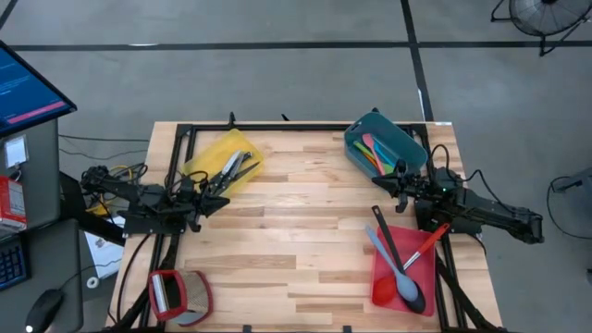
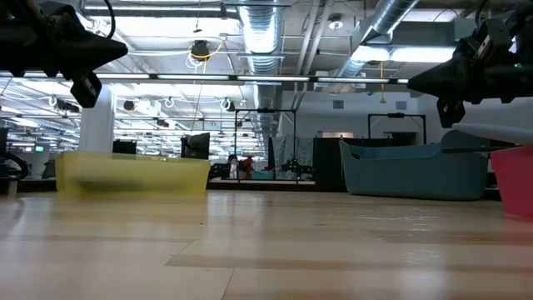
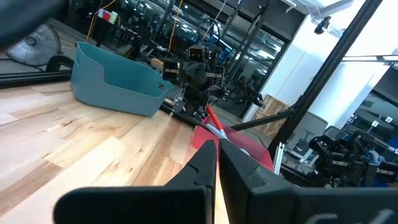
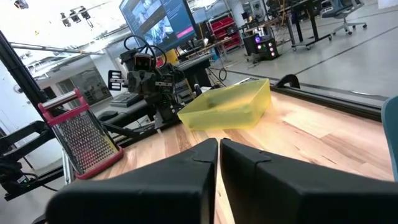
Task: Pick & Place Kitchen Items
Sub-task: Return to Home Position
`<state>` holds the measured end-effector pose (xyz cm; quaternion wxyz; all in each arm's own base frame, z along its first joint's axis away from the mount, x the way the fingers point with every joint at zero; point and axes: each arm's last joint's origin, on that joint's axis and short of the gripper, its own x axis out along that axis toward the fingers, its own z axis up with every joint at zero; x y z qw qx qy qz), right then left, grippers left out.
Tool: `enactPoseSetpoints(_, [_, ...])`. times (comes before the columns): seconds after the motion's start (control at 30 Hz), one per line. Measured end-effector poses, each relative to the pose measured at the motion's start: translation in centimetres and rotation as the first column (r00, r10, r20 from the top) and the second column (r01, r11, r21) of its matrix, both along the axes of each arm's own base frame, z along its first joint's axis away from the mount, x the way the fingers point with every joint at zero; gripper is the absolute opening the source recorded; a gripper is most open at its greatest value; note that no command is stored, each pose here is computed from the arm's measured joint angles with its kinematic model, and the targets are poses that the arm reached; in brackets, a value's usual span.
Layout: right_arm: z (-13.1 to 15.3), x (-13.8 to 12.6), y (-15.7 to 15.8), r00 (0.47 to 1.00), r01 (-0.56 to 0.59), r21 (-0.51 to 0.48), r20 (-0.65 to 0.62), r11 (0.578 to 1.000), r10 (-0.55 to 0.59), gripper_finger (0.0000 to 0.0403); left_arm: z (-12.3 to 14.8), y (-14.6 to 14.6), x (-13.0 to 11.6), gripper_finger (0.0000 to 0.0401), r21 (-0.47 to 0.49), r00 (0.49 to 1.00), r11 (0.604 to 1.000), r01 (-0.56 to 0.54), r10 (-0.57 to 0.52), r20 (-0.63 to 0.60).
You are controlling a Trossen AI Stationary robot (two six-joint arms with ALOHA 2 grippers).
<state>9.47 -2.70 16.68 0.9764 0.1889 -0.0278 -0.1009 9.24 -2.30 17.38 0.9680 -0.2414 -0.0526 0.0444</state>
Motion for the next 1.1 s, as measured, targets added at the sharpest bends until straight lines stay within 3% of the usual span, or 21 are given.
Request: enactPoseSetpoints(1.1, [-0.03,0.01,0.0,1.0,0.0,0.0,-0.001,1.0,0.0,0.0017,0.0,0.0,0.0,0.0002,-0.001,1.0,1.0,0.0,0.0,0.0])
